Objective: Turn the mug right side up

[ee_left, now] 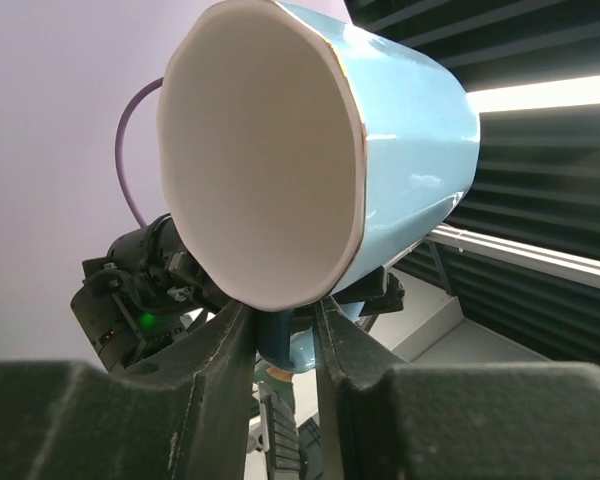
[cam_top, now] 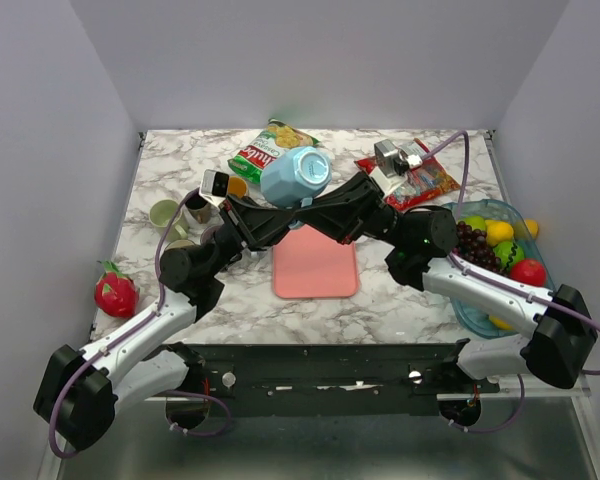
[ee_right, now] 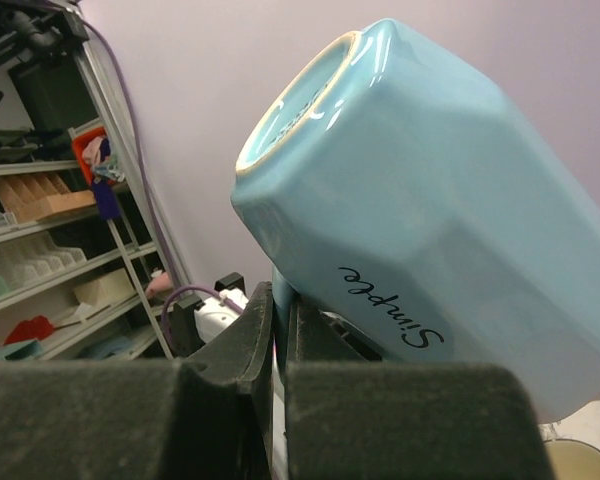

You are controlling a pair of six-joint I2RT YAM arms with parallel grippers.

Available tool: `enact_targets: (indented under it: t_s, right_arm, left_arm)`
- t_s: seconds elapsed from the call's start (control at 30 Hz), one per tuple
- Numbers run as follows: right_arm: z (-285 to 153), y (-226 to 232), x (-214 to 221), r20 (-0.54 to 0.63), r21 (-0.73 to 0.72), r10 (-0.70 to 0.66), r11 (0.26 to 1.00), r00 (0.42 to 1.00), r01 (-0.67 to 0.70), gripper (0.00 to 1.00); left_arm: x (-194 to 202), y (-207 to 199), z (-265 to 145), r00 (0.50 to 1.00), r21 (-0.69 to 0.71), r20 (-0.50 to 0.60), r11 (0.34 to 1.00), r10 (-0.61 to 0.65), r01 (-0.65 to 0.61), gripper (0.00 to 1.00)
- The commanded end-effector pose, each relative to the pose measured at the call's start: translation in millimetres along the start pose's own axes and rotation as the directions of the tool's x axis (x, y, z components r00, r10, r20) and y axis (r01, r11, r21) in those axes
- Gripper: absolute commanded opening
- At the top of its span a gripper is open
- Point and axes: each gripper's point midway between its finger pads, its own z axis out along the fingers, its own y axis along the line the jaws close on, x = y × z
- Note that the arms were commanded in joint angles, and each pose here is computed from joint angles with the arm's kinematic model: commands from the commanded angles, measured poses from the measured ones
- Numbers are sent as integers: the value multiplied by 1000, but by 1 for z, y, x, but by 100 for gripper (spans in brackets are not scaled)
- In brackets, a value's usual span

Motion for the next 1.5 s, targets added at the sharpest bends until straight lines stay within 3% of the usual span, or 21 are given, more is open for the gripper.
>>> enact_targets:
  t_s: [0.0,0.07,0.1,0.2,0.23,0.3,0.33,0.4,0.47,0.53,0.57,0.67,0.87,0.9,1.07,1.17,1.3,1.47]
  right_arm:
    - [-6,-33,31,-82,95,87,992,993,-79,1]
    - [-6,-36,33,-91,114,98,990,991,-88,1]
    - [-6,-37,32,-91,119,100,989,991,-89,1]
    - [-7,-46,35,-102,174,116,980,988,-97,1]
    - [-8,-48,35,-104,192,118,977,988,-96,1]
    - [-13,-58,37,-107,263,124,960,987,-92,8]
    - [-15,-62,38,-107,288,124,953,987,-89,11]
    - [-22,-73,38,-101,365,130,927,986,-84,21]
    - [-31,-86,43,-106,448,136,891,985,-75,31]
    - [-36,-90,42,-105,480,132,875,986,-66,38]
    - [-41,-97,44,-105,518,136,853,985,-62,43]
    - [-47,-104,46,-107,560,139,826,984,-55,52]
    - [-62,-117,49,-119,650,143,760,983,-32,61]
    - [-64,-119,49,-120,665,145,746,982,-29,63]
    - [-94,-137,54,-107,792,167,610,980,-17,69]
    - [-115,-147,58,-99,851,166,525,981,-3,70]
    - [-143,-154,62,-99,902,159,431,982,21,71]
    - [-174,-154,62,-104,950,157,308,982,51,71]
  left_arm:
    - [42,-156,-32,961,581,-37,789,273,-202,23]
    - [44,-154,-31,958,572,-49,794,282,-205,13]
    - [44,-152,-30,957,567,-50,797,287,-209,0]
    - [44,-143,-27,950,537,-54,811,309,-234,0]
    - [42,-132,-20,951,484,-64,842,303,-236,0]
    - [43,-120,-15,936,420,-77,862,343,-282,0]
    - [35,-94,-4,929,304,-77,896,362,-324,0]
    - [33,-84,-2,900,220,-76,888,429,-405,0]
    - [18,-48,3,849,18,-89,853,521,-522,0]
    - [4,-33,-1,818,-141,-106,805,566,-576,0]
    - [-1,-26,-4,773,-178,-123,752,623,-634,0]
    - [-16,-7,-16,718,-319,-178,650,673,-689,0]
    - [-38,29,-46,667,-515,-283,477,689,-712,0]
    - [-46,33,-52,640,-548,-294,423,710,-721,0]
    - [-65,54,-89,599,-669,-396,228,696,-707,0]
    - [-66,60,-107,578,-681,-450,157,681,-715,0]
    - [-70,61,-129,573,-715,-479,83,666,-694,0]
    - [-82,71,-173,580,-772,-551,-101,600,-628,0]
